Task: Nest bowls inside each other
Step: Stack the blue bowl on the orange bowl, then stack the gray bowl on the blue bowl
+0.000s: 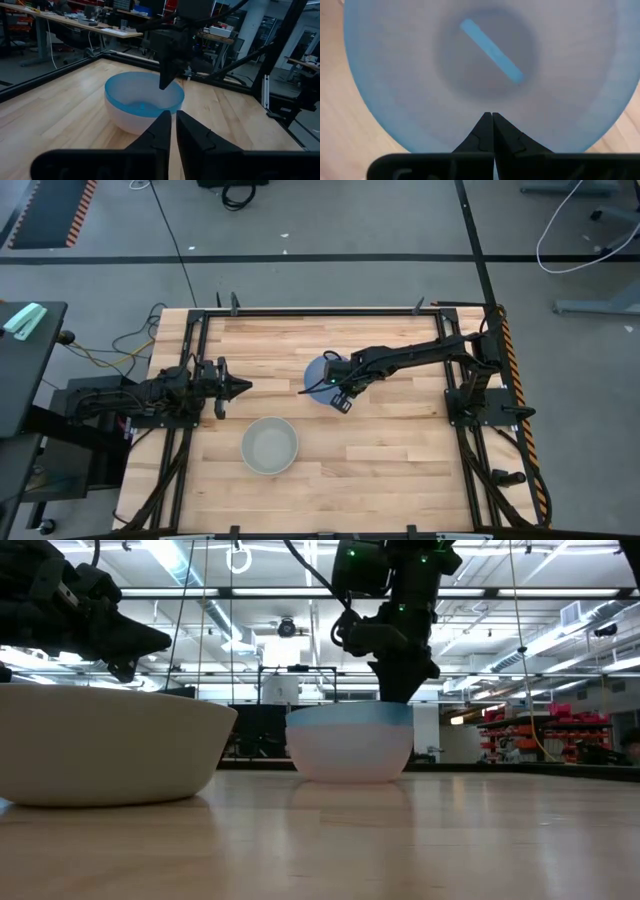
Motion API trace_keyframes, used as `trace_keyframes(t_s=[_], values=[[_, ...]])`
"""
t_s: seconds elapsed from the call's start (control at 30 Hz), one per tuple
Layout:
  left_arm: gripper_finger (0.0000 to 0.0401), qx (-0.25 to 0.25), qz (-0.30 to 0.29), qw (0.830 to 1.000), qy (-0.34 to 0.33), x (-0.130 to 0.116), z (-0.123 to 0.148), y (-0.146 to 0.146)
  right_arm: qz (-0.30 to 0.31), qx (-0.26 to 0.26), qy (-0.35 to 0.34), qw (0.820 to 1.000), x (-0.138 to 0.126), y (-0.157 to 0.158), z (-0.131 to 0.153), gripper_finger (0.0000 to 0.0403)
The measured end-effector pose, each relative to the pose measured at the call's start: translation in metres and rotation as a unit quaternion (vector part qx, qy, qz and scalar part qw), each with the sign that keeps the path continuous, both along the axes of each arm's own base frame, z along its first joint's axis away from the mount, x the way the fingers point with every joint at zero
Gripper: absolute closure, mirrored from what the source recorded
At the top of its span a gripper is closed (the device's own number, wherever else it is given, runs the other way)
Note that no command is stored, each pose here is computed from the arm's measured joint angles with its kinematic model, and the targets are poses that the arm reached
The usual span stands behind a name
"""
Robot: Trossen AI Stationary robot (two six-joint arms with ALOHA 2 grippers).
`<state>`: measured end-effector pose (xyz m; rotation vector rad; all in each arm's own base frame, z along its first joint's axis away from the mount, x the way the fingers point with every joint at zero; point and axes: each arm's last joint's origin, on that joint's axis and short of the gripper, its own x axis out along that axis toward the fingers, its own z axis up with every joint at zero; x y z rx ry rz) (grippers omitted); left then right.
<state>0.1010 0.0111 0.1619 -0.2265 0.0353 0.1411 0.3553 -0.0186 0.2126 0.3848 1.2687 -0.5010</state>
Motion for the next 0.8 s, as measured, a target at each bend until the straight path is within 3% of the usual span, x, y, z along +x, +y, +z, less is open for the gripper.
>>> trace_keyframes(t_s=[0.3,0.6,0.8], values=[[0.0375,0.0,0.0,1.0,0.002,0.0,0.0,0.0,0.007,-0.017,-0.007,1.0,-0.001,-0.006,0.005,0.04],[0.0361,-0.061,-0.053,0.997,-0.003,0.001,0.0,-0.003,-0.014,-0.067,-0.088,0.994,-0.02,-0.017,0.055,0.0392],[0.0364,-0.125,-0.053,0.985,0.105,0.0,0.005,-0.004,-0.046,-0.056,-0.127,0.989,-0.037,-0.012,0.08,0.0388]])
